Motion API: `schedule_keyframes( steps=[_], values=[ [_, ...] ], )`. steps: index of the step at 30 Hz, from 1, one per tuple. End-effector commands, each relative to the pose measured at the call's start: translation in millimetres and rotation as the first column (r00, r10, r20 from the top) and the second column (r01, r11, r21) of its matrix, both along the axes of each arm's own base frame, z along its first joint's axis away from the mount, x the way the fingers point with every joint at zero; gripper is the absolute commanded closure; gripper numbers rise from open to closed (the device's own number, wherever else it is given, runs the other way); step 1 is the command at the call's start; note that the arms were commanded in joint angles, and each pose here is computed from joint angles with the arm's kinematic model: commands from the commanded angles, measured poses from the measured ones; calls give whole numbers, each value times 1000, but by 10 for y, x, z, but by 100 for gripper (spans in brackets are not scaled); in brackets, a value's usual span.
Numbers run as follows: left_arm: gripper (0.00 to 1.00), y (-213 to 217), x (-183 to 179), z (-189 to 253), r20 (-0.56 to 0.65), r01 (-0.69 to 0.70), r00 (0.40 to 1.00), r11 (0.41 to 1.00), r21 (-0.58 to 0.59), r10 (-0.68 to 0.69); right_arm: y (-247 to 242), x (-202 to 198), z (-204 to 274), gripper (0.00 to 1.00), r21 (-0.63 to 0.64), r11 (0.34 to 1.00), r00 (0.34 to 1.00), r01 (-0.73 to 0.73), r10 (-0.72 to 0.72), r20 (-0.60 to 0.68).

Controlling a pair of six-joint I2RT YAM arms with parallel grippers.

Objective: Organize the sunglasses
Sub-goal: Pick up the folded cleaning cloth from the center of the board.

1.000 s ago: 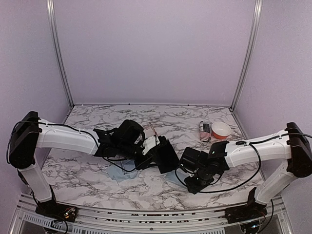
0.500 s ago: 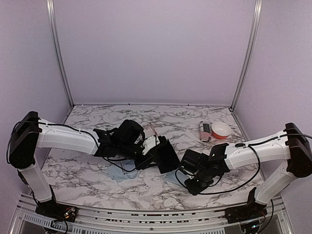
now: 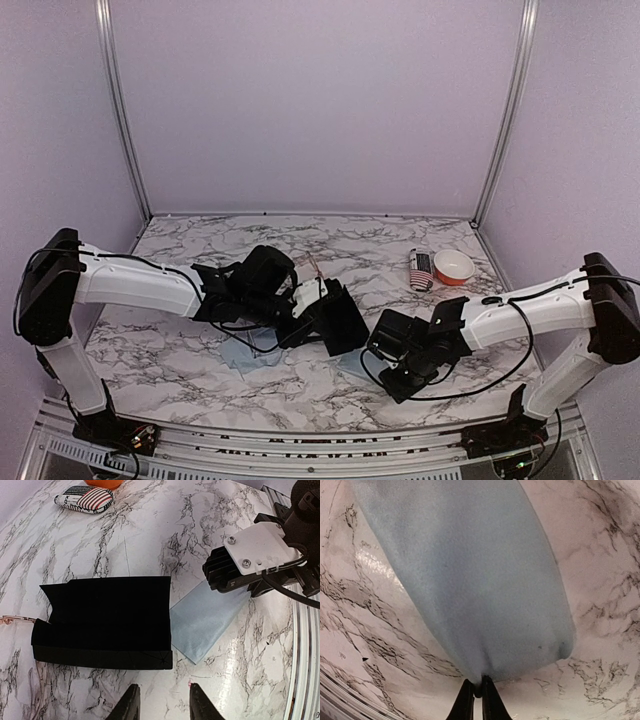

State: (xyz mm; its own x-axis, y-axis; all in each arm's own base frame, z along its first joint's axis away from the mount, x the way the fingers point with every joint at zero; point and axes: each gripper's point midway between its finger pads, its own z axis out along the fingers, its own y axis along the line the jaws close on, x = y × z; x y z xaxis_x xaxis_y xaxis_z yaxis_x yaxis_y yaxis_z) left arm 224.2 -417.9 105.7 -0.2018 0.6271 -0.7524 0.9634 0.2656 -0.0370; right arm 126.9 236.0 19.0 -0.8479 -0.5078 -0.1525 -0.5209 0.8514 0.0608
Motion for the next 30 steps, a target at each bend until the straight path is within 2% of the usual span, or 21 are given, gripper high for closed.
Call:
schedule_keyframes(
  steps=[1,3,11,13,18,23,30],
  values=[
    [66,9,-22,113,8,10,1000,1000,-22,-10,-2,-2,-71,95,-6,1000,1000,-4,4,9],
    [66,6,-27,122,7,13,1000,1000,-25,-13,-19,3,-83,100,-12,1000,1000,-1,1,13],
    [62,13,-128,129,29,61,998,998,-19,-60,-87,-57,66,100,40,999,999,30,-31,17],
    [58,-13,-212,129,39,94,995,995,-16,-94,-83,-78,133,100,70,997,999,36,-38,16],
    [58,-109,-480,72,79,208,975,978,7,-207,-132,-167,180,100,94,994,999,49,-48,-8],
    [54,-190,-728,-157,124,327,935,942,68,-333,-196,-254,114,100,79,996,999,36,-33,-35],
    [54,-273,-848,-519,127,399,900,906,141,-416,-254,-312,79,100,58,998,999,20,-17,-47]
  ],
)
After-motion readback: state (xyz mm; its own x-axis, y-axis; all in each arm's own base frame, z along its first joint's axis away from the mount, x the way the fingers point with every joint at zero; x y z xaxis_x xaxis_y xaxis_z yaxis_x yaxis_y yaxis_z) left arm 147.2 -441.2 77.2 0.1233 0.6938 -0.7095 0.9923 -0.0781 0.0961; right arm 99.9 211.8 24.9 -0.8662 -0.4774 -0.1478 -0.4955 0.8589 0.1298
